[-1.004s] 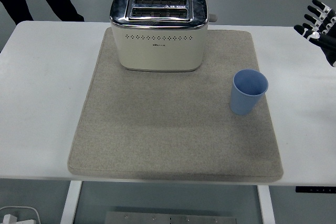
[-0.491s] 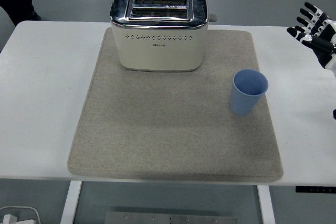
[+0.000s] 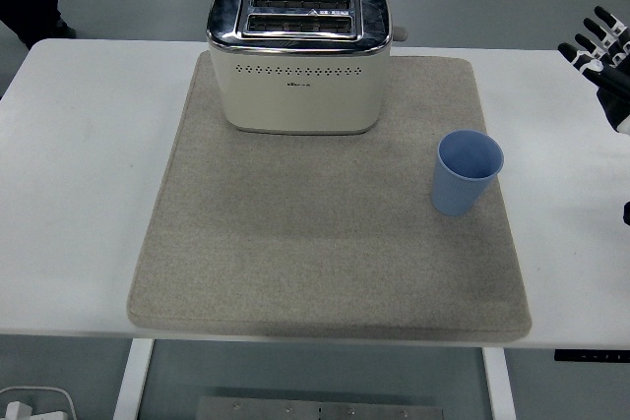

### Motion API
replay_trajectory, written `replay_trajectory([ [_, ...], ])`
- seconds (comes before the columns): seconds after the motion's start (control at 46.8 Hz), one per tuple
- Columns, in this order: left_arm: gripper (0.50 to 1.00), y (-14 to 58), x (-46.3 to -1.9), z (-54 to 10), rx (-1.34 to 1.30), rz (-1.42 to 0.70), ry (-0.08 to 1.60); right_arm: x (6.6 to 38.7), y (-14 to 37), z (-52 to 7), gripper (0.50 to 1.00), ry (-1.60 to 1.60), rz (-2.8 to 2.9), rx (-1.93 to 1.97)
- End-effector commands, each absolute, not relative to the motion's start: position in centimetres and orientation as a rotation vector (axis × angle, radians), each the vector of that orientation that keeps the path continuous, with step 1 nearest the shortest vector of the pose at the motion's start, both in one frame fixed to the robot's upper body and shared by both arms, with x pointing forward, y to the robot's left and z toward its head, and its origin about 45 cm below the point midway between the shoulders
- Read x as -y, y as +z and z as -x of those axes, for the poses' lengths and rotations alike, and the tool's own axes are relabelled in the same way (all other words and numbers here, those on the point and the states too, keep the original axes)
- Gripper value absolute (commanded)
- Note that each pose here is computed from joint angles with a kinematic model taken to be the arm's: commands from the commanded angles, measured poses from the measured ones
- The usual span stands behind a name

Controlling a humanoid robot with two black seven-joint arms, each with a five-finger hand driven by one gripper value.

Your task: Put the water cup in front of the bread machine

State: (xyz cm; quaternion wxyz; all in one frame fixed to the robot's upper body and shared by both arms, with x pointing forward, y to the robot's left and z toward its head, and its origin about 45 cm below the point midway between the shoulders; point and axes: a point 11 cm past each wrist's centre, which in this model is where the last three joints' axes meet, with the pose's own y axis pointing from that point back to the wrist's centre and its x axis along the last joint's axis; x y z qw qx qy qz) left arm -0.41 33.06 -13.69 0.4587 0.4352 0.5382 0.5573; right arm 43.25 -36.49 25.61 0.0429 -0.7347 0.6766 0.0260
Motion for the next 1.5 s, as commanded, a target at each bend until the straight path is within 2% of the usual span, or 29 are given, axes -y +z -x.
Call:
replay_trajectory([
  [0.0, 0.999, -13.7, -33.0, 0.4, -1.326, -1.071, 1.372, 36.4, 25.4, -43.0, 0.956, 0.052, 2.263, -2.064],
  [0.192, 0.999, -13.7, -33.0, 0.4, -1.326, -1.071, 1.372, 37.1, 24.9, -41.8, 0.956, -0.105, 2.382, -2.026],
  [0.534, 0.999, -13.7, -33.0, 0.4, -1.326, -1.071, 1.372, 38.4, 24.1, -38.0, 0.956, -0.191, 2.516, -1.926],
  [1.004, 0.999, -13.7, -33.1, 0.4, -1.325, -1.072, 1.373, 39.7, 20.3, -32.8, 0.956, -0.287, 2.738, -1.901],
  [1.282, 0.999, -13.7, -33.1, 0.4, -1.325, -1.072, 1.373, 39.1, 18.5, -31.6, 0.956, -0.323, 2.814, -1.882],
  [1.474, 0.999, -13.7, -33.1, 0.4, -1.325, -1.073, 1.372, 37.4, 17.6, -31.6, 0.956, -0.400, 2.840, -1.853],
])
